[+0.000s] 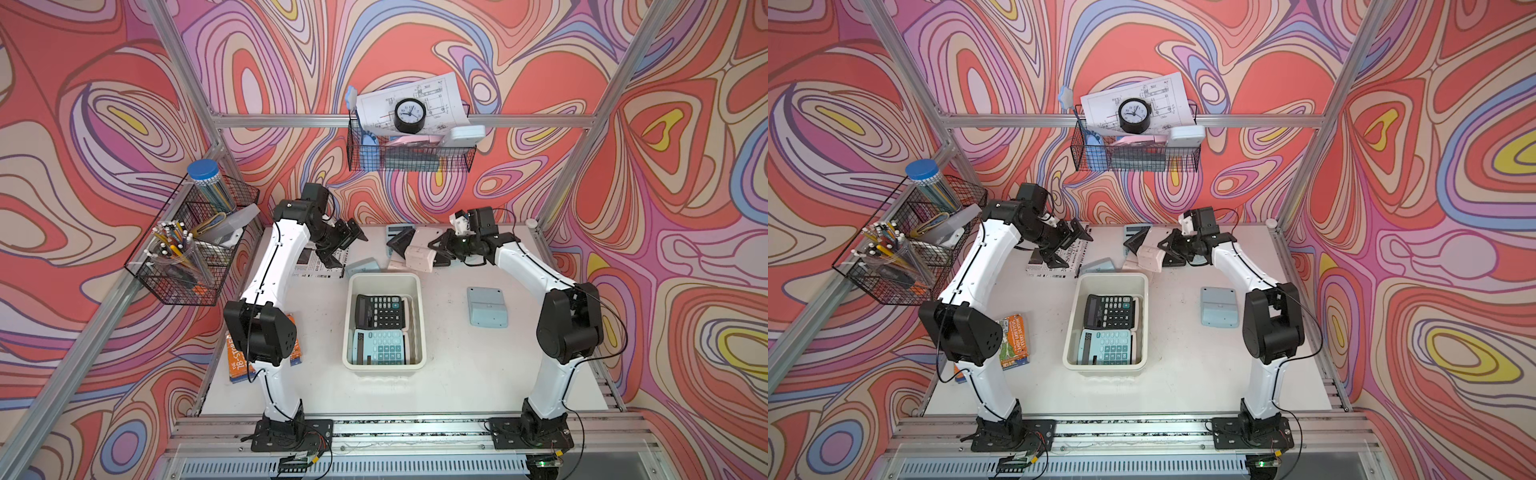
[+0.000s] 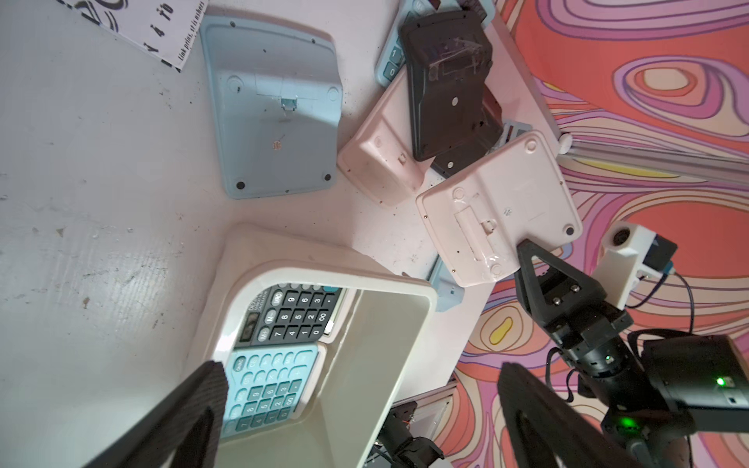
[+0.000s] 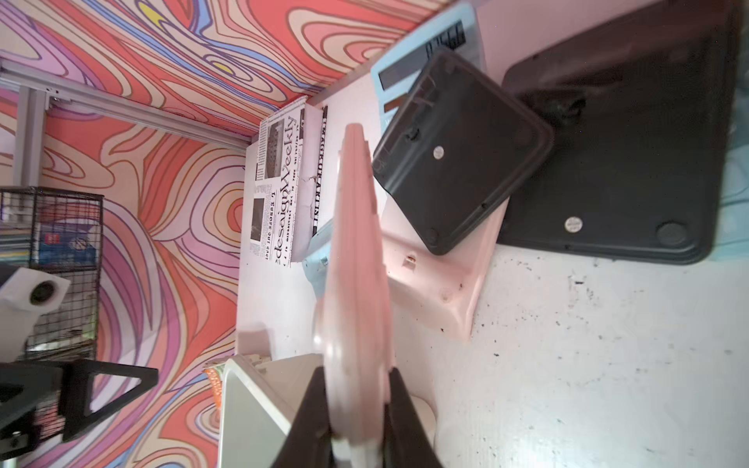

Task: Put the calculator in the storage box
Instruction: Pick up the calculator at the center of the board.

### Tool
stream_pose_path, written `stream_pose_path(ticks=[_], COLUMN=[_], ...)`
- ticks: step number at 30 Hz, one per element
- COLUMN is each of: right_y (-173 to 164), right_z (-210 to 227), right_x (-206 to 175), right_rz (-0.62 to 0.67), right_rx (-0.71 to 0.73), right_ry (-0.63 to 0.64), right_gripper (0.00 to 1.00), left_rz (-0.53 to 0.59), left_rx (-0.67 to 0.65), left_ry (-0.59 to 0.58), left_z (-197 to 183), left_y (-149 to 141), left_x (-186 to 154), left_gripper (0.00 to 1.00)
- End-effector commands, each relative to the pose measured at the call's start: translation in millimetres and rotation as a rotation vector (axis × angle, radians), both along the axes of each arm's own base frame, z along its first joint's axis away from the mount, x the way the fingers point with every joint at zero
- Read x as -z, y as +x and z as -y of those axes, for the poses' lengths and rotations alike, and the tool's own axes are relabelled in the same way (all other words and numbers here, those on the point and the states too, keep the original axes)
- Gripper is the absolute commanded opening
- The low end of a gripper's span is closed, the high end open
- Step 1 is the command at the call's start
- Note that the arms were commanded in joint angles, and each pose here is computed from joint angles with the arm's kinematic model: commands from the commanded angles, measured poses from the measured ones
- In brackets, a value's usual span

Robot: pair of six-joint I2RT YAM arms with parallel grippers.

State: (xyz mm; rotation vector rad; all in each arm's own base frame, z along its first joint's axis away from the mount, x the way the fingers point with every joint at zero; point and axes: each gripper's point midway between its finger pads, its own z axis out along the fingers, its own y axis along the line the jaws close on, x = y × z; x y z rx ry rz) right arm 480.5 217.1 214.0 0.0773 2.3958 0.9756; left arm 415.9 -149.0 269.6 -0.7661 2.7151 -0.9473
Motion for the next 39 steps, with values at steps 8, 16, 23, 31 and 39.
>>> stream_pose_path(ticks=[8, 16, 23, 31, 39], right_y=[-42.8, -46.2, -55.4, -72.3, -76.8], right_z=[-37.7, -51.3, -71.8, -98.9, -108.7], right_x=[-31.6, -57.6, -73.7, -72.5, -73.8], right_rz=[0.239, 0.409, 0.532, 0.594, 0.616], right_rx=[-0.175, -0.195, -0.269, -0.353, -0.393], right_ry=[-0.508, -0.722, -0.842, -0.899, -0.903], right_gripper=[0.11, 0.11, 0.11, 0.11, 0.11], left_rz=[-0.247, -0.375, -0.422, -0.445, -0.477], left_rx=[-0.157, -0.251, -0.265, -0.228, -0.187], left_ry=[-0.183, -0.266, -0.302, -0.325, -0.316], left_z=[35.2, 52.2, 62.7, 72.0, 75.6], left_y=[-11.3, -7.3, -1.0, 2.2, 0.3], left_x=[-9.0, -16.4, -18.0, -11.0, 2.4], left_gripper=[0.98, 0.98, 0.98, 0.97, 0.75])
